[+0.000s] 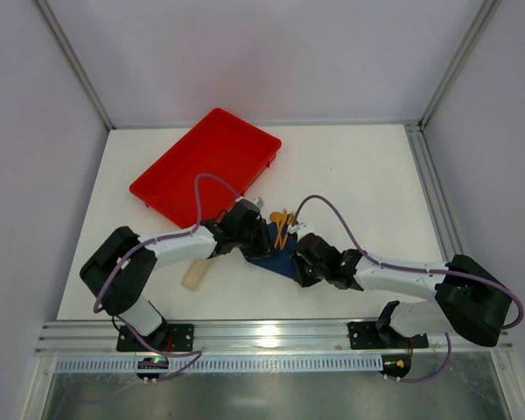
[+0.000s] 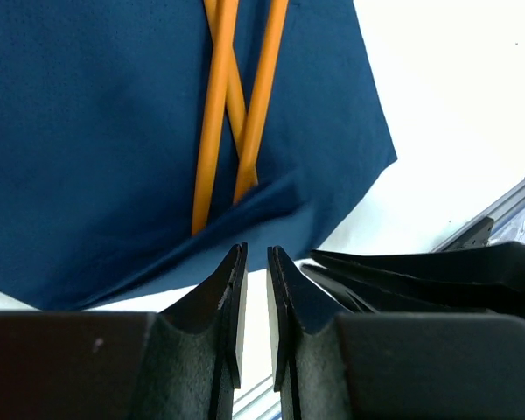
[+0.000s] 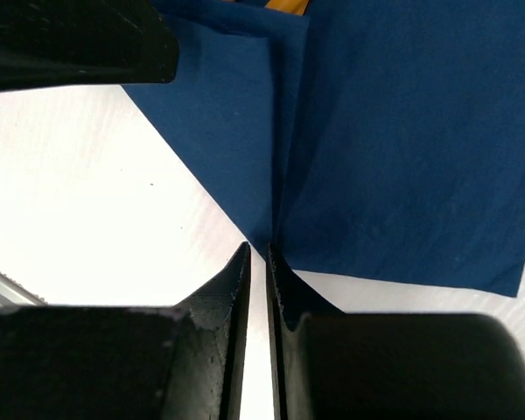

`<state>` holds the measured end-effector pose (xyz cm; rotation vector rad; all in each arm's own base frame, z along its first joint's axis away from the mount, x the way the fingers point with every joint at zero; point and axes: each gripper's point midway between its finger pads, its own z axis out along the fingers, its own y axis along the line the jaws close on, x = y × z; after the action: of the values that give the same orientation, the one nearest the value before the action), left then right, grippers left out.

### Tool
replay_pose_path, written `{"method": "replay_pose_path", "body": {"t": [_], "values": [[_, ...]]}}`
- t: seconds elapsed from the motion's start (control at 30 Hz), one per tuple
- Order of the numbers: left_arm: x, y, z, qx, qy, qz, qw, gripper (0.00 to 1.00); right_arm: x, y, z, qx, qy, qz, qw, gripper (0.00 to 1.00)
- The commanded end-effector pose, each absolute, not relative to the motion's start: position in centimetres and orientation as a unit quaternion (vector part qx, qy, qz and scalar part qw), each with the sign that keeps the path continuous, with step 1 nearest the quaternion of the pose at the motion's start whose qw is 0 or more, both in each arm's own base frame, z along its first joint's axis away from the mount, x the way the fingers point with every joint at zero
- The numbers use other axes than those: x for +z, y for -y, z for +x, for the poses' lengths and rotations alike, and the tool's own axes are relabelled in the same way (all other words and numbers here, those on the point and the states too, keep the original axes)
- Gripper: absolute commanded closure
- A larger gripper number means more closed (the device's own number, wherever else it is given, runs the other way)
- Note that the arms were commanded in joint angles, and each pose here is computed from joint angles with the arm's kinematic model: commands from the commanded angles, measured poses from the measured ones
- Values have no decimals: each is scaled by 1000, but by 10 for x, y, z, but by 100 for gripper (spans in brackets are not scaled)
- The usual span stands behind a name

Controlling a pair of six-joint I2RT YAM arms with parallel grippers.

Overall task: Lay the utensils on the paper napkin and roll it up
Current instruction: Roll the napkin at the center of the board.

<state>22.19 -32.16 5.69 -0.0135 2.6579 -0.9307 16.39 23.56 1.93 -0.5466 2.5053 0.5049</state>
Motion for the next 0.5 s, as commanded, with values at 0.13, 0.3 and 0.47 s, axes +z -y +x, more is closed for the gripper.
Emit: {"method": "replay_pose_path", "body": {"t": [0.13,0.3,0.47], "values": [[42,329,217,-350,-924,6,157,82,59,-231,178,207,-923,-136,295,74],[36,331,215,-348,-925,7,154,82,63,-202,196,197,-928,-49,311,51],[34,328,215,-340,-927,6,157,83,56,-166,213,160,-933,46,319,38]]}}
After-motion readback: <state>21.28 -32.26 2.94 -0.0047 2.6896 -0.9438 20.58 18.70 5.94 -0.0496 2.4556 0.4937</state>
